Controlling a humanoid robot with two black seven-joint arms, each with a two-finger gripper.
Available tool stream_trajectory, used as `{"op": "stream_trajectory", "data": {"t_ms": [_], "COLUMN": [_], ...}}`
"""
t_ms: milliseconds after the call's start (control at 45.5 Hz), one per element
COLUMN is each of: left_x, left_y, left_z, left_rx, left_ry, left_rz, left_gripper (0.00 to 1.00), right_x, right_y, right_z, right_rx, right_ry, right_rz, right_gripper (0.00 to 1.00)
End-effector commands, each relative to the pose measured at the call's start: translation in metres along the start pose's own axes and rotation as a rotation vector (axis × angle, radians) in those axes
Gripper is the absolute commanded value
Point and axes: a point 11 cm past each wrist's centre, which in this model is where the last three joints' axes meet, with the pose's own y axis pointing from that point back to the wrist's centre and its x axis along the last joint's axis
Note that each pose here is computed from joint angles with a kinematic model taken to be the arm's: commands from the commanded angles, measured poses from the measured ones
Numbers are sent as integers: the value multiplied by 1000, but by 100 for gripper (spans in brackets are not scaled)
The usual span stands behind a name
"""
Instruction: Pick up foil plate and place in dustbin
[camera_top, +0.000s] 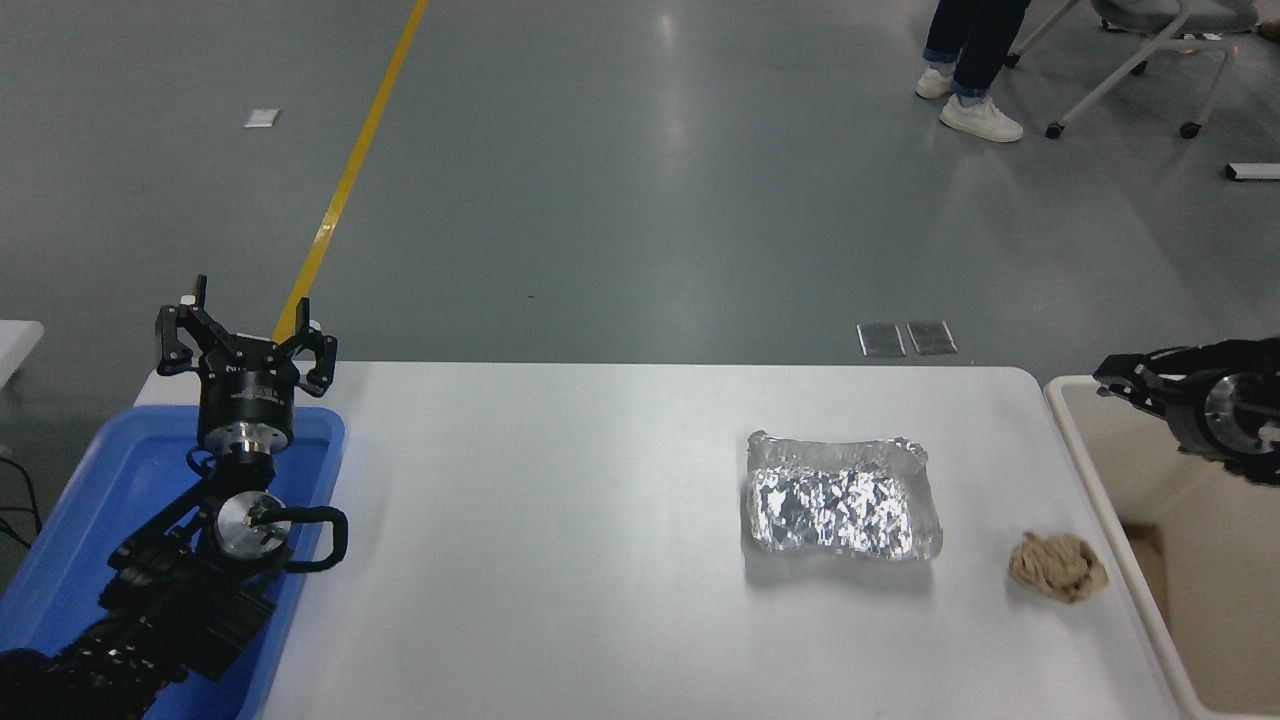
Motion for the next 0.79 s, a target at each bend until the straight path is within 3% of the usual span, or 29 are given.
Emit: {"op": "stream_trajectory", "data": {"t_ms": [0,330,659,769], "left_x": [0,1,3,3], "left_y": [0,0,2,2], "left_z": [0,1,1,1], "left_rx": [1,-1,-2,-2], "left_ry": [-1,-2,-1,-1], "left_rz": [-1,3,7,7], "left_gripper": [99,99,99,99], "right_x": [-29,-33,-28,-24], "right_y": [56,148,229,247], "right_z": [-23,-80,-109,-120], "right_rx": [46,174,249,276], "right_ry": [124,254,393,425], "right_rz": [-167,-356,-425,-378], "right_gripper": [100,100,100,100]}}
